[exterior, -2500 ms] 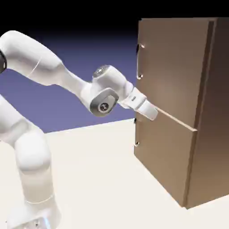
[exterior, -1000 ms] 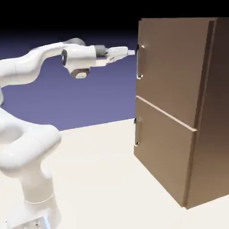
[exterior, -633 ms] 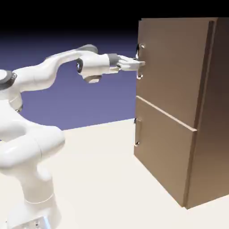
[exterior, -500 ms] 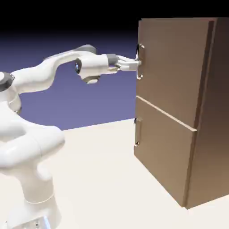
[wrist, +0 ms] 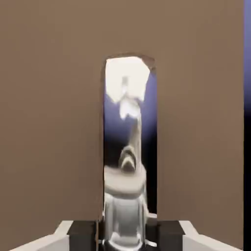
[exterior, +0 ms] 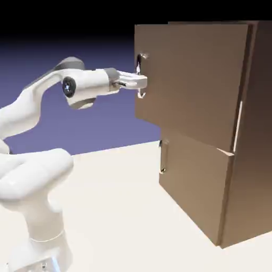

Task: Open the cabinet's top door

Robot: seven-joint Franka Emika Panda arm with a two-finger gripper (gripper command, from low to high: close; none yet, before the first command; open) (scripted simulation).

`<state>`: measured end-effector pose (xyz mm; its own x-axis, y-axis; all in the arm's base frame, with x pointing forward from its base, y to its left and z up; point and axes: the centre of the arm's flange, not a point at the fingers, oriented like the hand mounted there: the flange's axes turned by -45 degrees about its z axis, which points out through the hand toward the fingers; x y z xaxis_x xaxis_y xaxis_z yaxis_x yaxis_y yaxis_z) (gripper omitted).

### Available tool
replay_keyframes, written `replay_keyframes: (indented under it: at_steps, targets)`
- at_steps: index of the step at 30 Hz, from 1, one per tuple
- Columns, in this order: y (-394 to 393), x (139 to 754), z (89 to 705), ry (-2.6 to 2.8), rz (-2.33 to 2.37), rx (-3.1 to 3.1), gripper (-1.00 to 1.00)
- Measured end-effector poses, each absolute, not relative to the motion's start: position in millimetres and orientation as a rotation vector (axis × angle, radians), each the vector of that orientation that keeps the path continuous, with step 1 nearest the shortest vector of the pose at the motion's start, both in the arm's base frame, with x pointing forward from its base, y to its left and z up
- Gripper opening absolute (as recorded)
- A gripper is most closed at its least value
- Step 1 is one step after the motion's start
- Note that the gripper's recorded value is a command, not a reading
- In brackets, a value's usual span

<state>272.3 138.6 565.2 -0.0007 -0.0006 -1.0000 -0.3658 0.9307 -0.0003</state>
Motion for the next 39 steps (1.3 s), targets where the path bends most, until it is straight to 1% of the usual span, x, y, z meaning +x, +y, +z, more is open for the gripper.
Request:
replay_keyframes:
  at_steps: [6,15,22,39]
  targets:
    - [94.0,230.0,565.2,1.532,0.41,-0.411,-1.0]
    - [41.1,193.4,565.2,1.505,0.532,-0.532,-1.0]
    - [18.9,181.3,565.0,1.492,0.579,-0.579,-1.0]
    - [-101.0,142.2,565.0,1.413,0.815,-0.815,-1.0]
